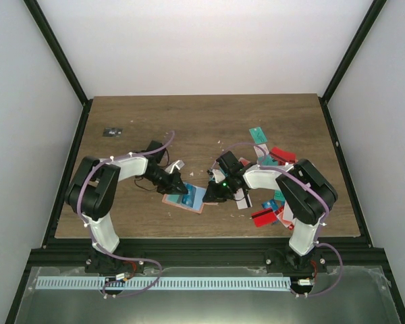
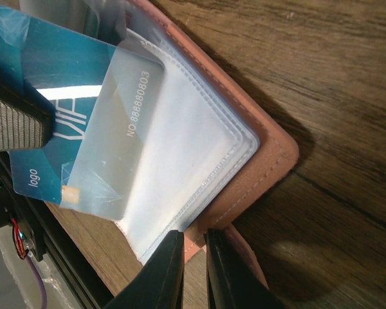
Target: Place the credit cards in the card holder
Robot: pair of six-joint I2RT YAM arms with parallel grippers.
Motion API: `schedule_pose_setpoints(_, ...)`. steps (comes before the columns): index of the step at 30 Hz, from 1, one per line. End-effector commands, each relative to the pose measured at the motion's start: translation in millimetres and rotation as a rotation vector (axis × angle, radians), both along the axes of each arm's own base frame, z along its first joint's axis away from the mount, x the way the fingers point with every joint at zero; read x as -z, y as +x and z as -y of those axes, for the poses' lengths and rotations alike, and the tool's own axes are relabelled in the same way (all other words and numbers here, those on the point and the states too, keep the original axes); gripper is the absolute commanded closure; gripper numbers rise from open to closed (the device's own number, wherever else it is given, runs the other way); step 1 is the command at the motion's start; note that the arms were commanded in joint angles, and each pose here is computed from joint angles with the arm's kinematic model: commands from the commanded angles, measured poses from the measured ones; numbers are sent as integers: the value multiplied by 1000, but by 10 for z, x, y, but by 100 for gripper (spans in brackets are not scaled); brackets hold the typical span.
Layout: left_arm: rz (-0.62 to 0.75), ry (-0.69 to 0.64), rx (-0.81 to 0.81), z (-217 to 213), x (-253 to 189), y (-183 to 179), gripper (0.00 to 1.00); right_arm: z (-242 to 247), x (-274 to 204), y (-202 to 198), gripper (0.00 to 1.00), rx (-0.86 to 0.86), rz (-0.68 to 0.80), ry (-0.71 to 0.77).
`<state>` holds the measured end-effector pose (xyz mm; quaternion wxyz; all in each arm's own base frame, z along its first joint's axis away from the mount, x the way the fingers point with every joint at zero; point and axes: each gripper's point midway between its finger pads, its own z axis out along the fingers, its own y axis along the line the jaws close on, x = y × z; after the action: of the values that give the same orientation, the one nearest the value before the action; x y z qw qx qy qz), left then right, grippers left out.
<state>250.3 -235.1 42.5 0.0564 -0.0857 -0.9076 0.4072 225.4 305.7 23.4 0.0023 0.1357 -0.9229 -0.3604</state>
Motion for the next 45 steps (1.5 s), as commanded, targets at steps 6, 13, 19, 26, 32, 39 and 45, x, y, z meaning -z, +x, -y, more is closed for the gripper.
schedule_pose_setpoints(6, -5, -47, 8, 87, 6, 41, 96, 49, 172, -43, 86, 12, -7, -47)
schedule_pose_setpoints(13, -28, -32, 23, 84, 146, 37, 96, 40, 206, -40, 87, 12, -14, -48)
schedule_pose_setpoints(19, -42, -29, 37, 96, 207, 24, 96, 26, 211, -9, 87, 10, -7, -52)
schedule_pose_setpoints(26, -63, -31, 59, 113, 274, -37, 96, 5, 223, 24, 87, 7, -5, -56)
schedule_pose_setpoints(32, -73, -28, 78, 161, 296, -54, 96, -7, 232, 57, 87, -3, 8, -62)
schedule_pose_setpoints(39, -84, -35, 99, 218, 326, -67, 96, -20, 251, 95, 87, -20, 18, -75)
schedule_pose_setpoints(45, -100, -41, 112, 241, 366, -86, 96, -25, 295, 87, 87, -33, 11, -79)
